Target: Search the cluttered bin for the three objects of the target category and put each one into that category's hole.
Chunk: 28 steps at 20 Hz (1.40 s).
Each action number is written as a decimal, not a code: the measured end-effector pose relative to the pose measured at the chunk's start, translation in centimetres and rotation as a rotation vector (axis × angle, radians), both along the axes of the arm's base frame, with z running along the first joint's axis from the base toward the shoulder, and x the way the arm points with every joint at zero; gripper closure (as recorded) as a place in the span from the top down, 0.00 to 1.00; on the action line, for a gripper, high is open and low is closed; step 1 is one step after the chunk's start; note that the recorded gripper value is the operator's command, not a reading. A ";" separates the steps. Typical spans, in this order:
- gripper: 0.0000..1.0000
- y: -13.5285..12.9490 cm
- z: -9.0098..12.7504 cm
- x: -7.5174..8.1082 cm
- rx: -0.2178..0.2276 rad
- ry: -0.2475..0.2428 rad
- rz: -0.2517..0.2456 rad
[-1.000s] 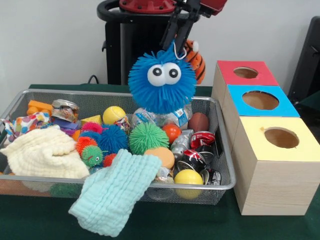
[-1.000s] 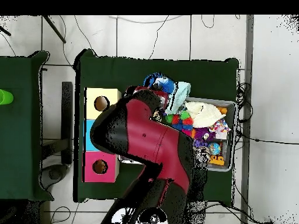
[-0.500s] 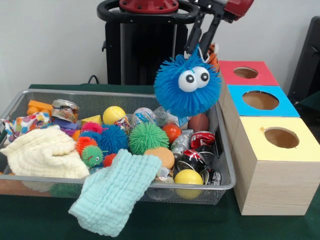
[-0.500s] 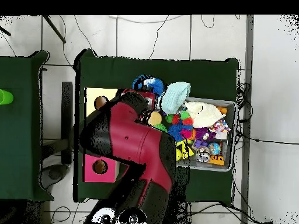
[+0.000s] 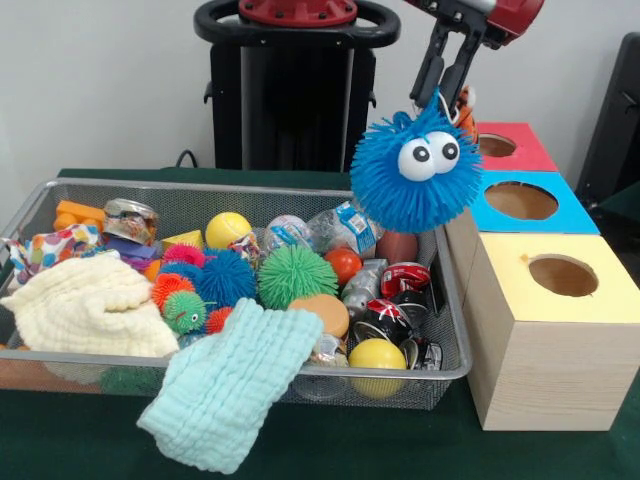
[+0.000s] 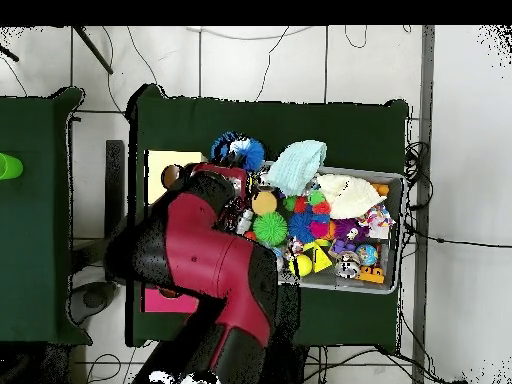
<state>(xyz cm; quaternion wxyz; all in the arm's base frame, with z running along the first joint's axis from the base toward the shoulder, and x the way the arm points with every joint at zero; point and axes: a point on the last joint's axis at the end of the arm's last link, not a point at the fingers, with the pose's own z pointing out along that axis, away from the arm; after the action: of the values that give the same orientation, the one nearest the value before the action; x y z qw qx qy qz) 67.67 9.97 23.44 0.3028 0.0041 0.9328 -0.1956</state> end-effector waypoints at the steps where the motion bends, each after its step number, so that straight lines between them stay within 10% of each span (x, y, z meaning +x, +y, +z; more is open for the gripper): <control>1: 0.00 0.1 -0.1 -0.5 0.001 0.002 0.001; 28: 0.00 -3.9 -2.2 -7.0 -0.007 -0.007 -0.032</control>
<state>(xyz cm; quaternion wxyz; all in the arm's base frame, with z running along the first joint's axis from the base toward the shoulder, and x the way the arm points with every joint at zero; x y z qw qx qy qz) 60.64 6.07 21.29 0.3028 0.0183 0.9309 -0.2037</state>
